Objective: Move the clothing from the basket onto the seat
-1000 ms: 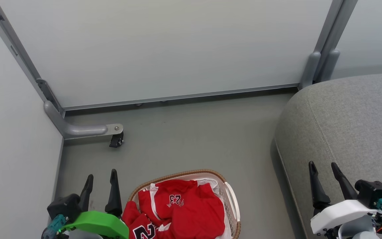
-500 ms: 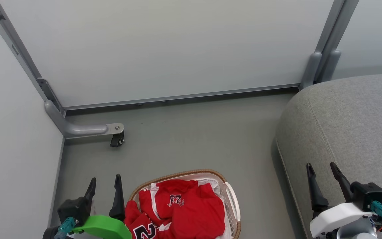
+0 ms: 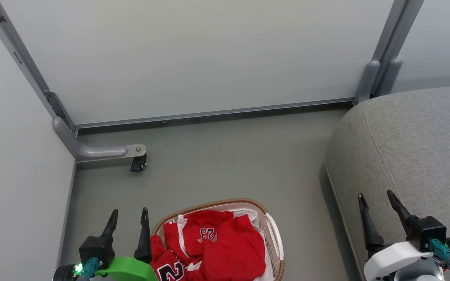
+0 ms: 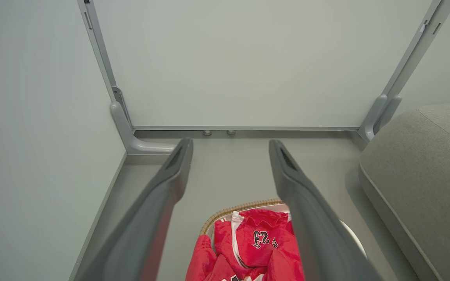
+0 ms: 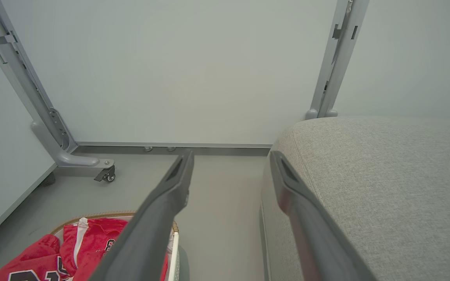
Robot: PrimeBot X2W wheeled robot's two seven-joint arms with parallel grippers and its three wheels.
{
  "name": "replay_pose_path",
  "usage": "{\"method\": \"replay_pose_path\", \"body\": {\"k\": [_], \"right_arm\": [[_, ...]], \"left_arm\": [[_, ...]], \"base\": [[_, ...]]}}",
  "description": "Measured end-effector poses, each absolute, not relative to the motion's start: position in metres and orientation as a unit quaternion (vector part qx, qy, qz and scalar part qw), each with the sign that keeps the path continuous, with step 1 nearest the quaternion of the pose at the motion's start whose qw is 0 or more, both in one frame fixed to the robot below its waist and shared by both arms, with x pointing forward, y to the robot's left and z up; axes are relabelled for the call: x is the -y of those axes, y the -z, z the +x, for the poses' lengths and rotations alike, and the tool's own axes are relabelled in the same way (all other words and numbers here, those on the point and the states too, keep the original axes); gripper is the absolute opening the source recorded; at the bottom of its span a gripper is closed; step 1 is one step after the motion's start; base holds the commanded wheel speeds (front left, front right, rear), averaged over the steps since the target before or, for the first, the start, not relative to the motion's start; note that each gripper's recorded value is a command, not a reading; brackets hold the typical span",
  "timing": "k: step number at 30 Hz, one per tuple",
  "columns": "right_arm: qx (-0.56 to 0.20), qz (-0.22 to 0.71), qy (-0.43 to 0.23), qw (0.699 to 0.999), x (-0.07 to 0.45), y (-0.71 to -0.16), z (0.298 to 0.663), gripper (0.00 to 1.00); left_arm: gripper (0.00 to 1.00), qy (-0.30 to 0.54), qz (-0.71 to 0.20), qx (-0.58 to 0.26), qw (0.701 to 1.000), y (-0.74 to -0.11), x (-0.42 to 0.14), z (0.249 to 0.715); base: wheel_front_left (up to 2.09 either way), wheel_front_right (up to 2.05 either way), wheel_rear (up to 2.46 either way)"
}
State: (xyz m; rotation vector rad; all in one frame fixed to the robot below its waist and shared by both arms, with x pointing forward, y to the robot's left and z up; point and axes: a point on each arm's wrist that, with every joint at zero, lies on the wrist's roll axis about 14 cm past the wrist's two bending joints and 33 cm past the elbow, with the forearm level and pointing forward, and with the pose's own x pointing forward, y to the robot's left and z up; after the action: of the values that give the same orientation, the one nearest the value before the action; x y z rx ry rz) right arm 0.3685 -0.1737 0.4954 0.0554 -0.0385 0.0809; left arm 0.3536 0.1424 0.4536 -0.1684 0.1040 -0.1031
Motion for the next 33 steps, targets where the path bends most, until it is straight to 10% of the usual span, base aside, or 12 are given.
{"method": "replay_pose_path", "body": {"k": [33], "right_arm": [[0.017,0.002,-0.046,0.999,0.1725,-0.4918,0.3692,1.00]], "left_arm": [[1.00,0.071,-0.056,-0.062,0.994,-0.4444,-0.1329,0.3528]], "base": [[0.00,0.00,0.00]]}}
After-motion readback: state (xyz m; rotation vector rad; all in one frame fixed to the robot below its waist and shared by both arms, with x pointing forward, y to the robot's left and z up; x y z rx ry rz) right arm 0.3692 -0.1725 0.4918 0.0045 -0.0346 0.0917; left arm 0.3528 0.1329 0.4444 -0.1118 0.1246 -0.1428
